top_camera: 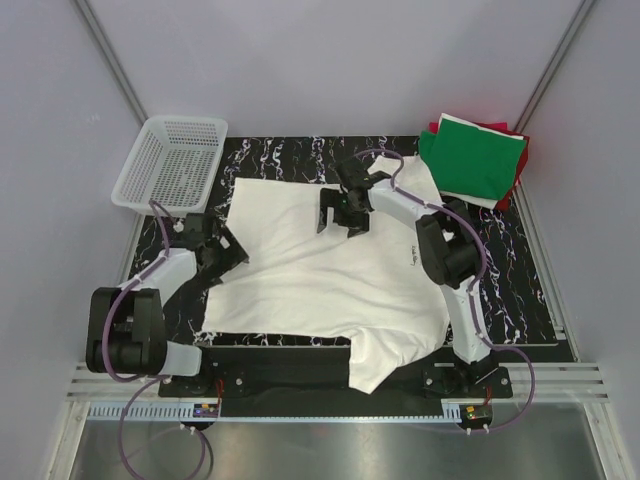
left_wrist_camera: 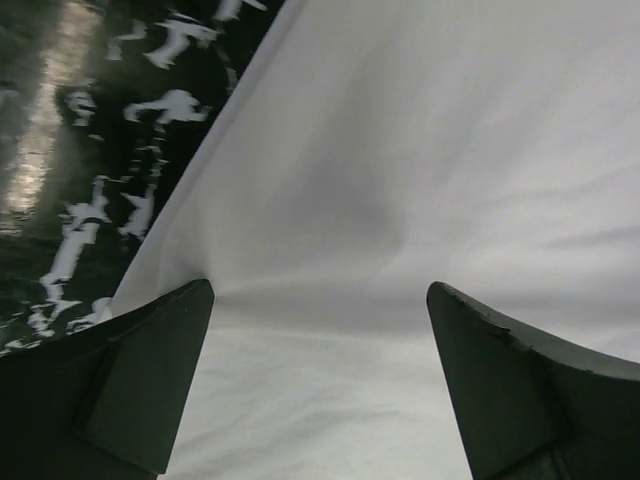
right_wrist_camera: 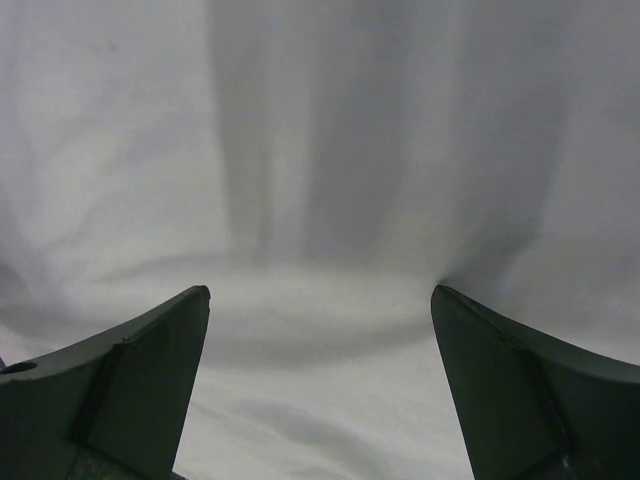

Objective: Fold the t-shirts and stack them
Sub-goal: Flatten the tshirt out

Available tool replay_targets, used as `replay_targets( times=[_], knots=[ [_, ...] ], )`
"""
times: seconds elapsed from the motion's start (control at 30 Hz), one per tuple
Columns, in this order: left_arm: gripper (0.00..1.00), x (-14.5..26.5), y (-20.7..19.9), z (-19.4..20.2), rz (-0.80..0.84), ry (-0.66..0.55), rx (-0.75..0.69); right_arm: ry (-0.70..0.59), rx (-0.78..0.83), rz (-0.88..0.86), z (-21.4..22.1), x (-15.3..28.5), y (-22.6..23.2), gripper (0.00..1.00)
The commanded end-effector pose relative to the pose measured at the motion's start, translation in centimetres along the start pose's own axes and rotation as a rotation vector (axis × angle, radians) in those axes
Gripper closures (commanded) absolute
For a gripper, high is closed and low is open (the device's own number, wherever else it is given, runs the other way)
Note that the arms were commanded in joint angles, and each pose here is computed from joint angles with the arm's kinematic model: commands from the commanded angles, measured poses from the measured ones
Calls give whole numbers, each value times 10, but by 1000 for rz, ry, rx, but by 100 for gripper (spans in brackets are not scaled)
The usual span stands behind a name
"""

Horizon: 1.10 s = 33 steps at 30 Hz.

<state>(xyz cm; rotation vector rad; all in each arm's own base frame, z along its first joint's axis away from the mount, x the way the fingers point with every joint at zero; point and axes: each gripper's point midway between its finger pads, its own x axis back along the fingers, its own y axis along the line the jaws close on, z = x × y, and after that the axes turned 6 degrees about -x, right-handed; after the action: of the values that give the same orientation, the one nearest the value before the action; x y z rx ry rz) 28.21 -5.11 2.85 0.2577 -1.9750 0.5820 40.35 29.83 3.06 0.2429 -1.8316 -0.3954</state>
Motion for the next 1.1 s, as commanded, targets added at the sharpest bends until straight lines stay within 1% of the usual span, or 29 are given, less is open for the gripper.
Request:
replay_targets(
  times=[0.0,0.07,0.1,0.27,0.37,0.43,0.47,0.57,0.6,0.63,0.67,0.73,0.77,0.8,0.87,0.9,0.93,0.97,1.0,1.03,1.07],
  knots=[
    [2,9,35,-9,-129,-41,49,82,30,-43,24,-27,34,0],
    [2,15,47,-23,-143,-68,109,94,44,-63,25,-30,46,0],
    [2,17,47,-26,-132,-79,115,97,50,-66,23,-33,51,0],
    [2,25,53,-31,-165,-97,125,90,66,-78,17,-35,59,0],
    [2,36,44,-40,-120,-132,117,84,77,-52,15,-30,55,0],
    [2,44,35,-44,-85,-139,89,54,98,-46,8,-18,57,0],
    [2,54,26,-52,-56,-165,62,43,116,-32,4,-10,55,0],
    [2,81,8,-59,-29,-184,-22,-29,135,-4,-17,21,53,0],
    [2,87,5,-60,-30,-185,-76,-80,138,-9,-29,42,56,0],
    [2,99,-4,-59,-26,-176,-131,-100,136,-7,-35,50,53,0],
    [2,106,-4,-60,-39,-190,-189,-122,123,3,-46,60,43,0],
    [2,113,-6,-55,-44,-196,-241,-172,101,19,-65,79,31,0],
    [2,115,-10,-49,-23,-199,-269,-186,87,23,-73,84,25,0],
    [1,114,-15,-47,3,-207,-281,-201,51,33,-88,87,9,0],
    [1,106,-21,-30,59,-171,-309,-222,17,27,-108,95,0,0],
    [1,102,-22,-27,65,-165,-322,-208,-14,47,-118,86,-17,0],
    [2,98,-24,-22,56,-144,-345,-209,-21,59,-125,84,-23,0],
    [2,99,-23,-23,42,-141,-360,-238,-27,54,-139,94,-20,0],
    [2,100,-21,-23,24,-131,-373,-219,-45,95,-143,75,-35,0],
    [2,102,-22,-27,10,-147,-384,-230,-71,108,-153,74,-44,1],
    [2,101,-20,-28,-1,-151,-392,-265,-78,90,-167,81,-40,2]
  ],
)
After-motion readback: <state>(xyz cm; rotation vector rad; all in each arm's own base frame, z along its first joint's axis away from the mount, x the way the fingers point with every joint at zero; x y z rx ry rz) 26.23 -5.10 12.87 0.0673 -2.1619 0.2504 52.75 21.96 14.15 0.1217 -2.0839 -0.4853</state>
